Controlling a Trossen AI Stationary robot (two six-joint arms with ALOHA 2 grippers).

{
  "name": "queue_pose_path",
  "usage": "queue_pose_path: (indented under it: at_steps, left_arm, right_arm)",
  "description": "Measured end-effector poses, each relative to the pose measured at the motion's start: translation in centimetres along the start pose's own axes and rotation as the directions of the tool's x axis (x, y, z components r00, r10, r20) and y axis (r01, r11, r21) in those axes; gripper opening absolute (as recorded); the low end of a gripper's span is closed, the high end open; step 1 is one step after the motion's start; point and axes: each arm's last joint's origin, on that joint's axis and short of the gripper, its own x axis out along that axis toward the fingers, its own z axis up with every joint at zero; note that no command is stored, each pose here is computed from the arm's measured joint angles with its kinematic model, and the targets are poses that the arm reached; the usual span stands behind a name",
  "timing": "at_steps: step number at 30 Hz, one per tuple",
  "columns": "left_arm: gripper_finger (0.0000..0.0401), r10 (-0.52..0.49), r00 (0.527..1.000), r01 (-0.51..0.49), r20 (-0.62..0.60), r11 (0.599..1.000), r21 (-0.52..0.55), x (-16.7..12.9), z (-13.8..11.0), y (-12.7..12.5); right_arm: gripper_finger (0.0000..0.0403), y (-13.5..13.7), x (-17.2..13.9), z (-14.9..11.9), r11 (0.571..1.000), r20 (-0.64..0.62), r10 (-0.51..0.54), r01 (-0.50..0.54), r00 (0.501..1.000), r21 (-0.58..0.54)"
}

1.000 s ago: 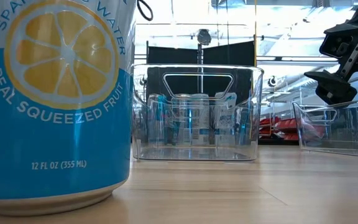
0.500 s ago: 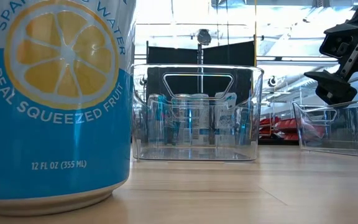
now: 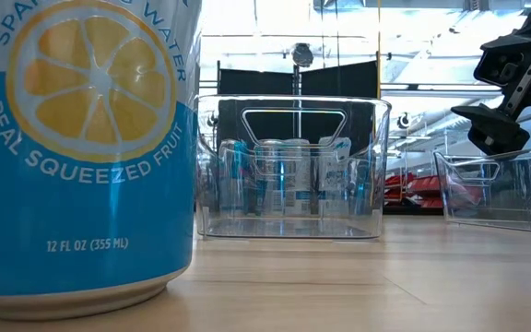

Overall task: Sort soda cans
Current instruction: Move the top left transparent bin to the middle left of the table

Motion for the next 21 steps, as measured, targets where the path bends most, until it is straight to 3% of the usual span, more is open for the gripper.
queue_pose_path:
  at_steps: [5,11,16,21]
  left_arm:
    - [0.0112,0.069,0.997,-0.069,-0.041,0.998,-0.006,1.8,0.9,0.2]
    - [0.0112,0.091,0.989,-0.091,-0.114,0.996,0.001,6.0,0.2,0.5]
    - [0.0112,0.009,0.984,-0.013,-0.178,1.000,-0.020,9.6,-0.8,0.6]
    - [0.0112,0.010,0.979,-0.022,-0.205,0.998,-0.057,11.9,-1.8,1.0]
  right_arm:
    - [0.0325,0.0,0.0,0.0,1.000,0.000,0.000,0.000,1.000,0.000]
    - [0.0325,0.0,0.0,0.0,1.000,0.001,0.001,-0.001,1.000,0.000]
    - [0.0325,0.0,0.0,0.0,1.000,0.001,0.001,-0.001,1.000,0.000]
    - [0.0325,0.0,0.0,0.0,1.000,0.001,0.001,-0.001,1.000,0.000]
